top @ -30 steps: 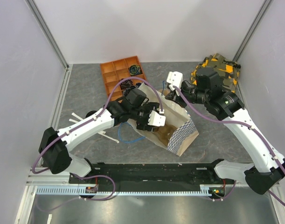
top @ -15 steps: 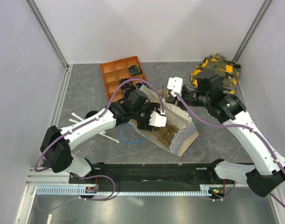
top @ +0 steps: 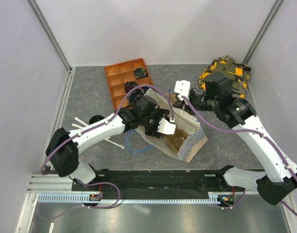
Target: Pack the takeout coffee
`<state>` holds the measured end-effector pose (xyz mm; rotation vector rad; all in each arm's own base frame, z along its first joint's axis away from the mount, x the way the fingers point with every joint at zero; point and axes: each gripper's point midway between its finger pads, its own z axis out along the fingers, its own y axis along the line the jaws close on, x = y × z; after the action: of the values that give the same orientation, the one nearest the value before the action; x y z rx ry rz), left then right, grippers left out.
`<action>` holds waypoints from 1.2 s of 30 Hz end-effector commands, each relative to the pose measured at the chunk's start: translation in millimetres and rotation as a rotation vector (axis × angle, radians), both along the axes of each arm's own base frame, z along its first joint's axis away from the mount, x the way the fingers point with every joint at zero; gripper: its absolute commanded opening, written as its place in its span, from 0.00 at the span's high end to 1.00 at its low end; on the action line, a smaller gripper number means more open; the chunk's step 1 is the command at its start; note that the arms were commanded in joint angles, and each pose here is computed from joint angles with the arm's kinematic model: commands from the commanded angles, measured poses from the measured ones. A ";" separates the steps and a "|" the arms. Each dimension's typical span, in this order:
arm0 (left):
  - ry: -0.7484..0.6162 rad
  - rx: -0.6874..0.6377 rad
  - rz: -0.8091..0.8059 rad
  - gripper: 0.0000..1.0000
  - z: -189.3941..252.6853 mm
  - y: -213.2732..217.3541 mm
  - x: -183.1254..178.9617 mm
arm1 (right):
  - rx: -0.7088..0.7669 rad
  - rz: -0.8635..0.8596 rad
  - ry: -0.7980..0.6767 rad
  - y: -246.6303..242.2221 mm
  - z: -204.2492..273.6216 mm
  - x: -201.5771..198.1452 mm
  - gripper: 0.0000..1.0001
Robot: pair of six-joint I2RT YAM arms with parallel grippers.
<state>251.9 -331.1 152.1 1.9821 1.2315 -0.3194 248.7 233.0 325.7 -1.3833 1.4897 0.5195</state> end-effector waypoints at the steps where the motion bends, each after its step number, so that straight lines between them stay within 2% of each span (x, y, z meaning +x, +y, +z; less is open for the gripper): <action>1: -0.050 -0.010 -0.054 0.69 -3.0 -11.1 5.5 | 0.031 0.013 -0.013 2.1 6.9 -4.5 1.00; 14: -0.026 0.054 -0.098 0.75 -25.9 -17.9 9.9 | 0.042 -0.019 0.018 -7.1 3.7 5.1 1.00; 36: 0.084 0.173 -0.126 0.76 -52.6 -18.3 5.5 | 0.044 -0.015 0.026 -25.7 -1.8 11.3 1.00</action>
<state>267.3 -361.7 130.5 2.0977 1.1864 -0.3549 265.0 200.4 311.0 -1.3069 1.5957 0.5261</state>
